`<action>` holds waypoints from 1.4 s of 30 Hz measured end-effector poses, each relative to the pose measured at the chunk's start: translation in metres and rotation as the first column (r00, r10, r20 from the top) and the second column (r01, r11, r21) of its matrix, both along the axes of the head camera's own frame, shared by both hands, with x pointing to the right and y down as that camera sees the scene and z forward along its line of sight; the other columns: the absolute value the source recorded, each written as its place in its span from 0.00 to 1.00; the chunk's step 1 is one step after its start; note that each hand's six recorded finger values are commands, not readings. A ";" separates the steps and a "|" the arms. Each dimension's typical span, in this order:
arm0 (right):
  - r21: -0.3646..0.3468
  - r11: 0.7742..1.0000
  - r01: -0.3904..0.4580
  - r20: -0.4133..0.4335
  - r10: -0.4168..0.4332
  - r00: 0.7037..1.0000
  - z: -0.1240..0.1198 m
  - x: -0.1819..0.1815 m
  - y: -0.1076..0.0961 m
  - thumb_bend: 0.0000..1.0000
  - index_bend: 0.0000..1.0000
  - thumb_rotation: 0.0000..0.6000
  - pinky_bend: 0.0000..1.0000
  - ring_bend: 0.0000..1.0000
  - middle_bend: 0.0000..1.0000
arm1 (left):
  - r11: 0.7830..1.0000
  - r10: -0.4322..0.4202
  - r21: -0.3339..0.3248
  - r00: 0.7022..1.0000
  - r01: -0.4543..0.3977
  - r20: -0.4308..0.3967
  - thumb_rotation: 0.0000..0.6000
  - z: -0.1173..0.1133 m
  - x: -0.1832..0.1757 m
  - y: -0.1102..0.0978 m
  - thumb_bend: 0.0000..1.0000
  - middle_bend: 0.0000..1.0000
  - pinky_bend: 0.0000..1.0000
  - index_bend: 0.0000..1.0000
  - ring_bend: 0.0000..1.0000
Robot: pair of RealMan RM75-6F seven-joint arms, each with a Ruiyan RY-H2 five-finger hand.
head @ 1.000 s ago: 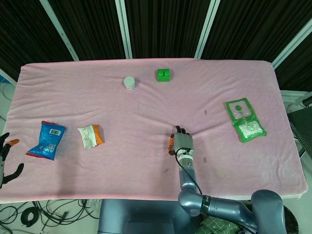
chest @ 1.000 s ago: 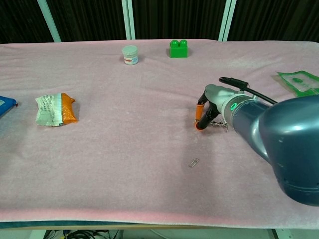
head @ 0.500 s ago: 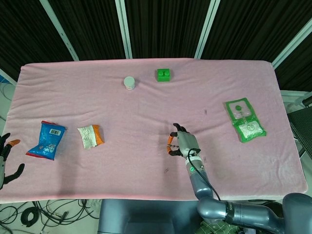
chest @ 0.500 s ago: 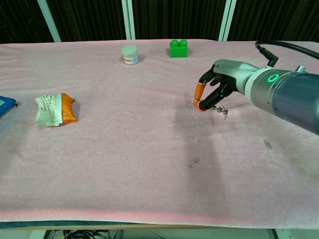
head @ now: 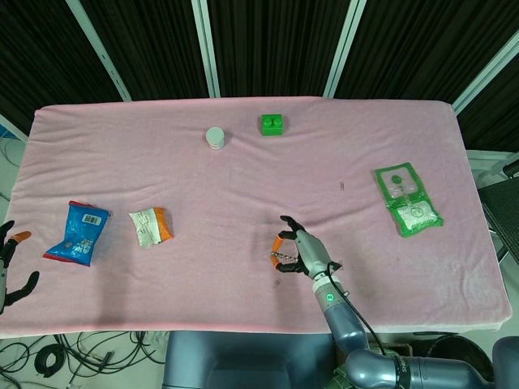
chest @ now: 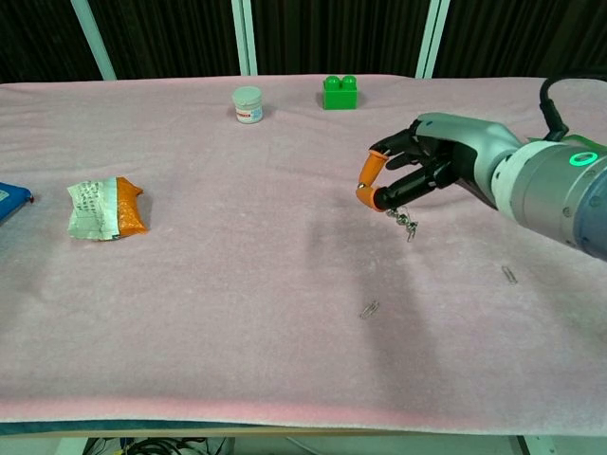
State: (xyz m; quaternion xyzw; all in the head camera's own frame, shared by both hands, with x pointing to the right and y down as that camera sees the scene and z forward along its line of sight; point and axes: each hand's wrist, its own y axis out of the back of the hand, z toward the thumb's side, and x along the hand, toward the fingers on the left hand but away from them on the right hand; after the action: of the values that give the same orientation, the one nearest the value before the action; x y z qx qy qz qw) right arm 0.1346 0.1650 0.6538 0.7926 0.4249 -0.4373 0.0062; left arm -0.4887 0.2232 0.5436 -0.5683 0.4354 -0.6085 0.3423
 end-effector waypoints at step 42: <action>-0.118 0.993 -0.012 0.140 0.029 0.990 0.045 -0.031 0.051 0.36 0.61 1.00 0.20 0.08 0.05 | 1.000 -0.005 0.007 1.000 0.005 0.011 1.00 0.002 0.001 -0.001 0.30 0.04 0.00 0.24 0.00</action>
State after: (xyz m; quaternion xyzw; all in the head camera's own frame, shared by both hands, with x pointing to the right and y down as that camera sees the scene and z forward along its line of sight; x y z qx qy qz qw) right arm 0.1032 0.2158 0.6990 0.8155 0.4052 -0.4039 0.0871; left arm -0.4882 0.2226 0.5454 -0.5626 0.4370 -0.6110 0.3453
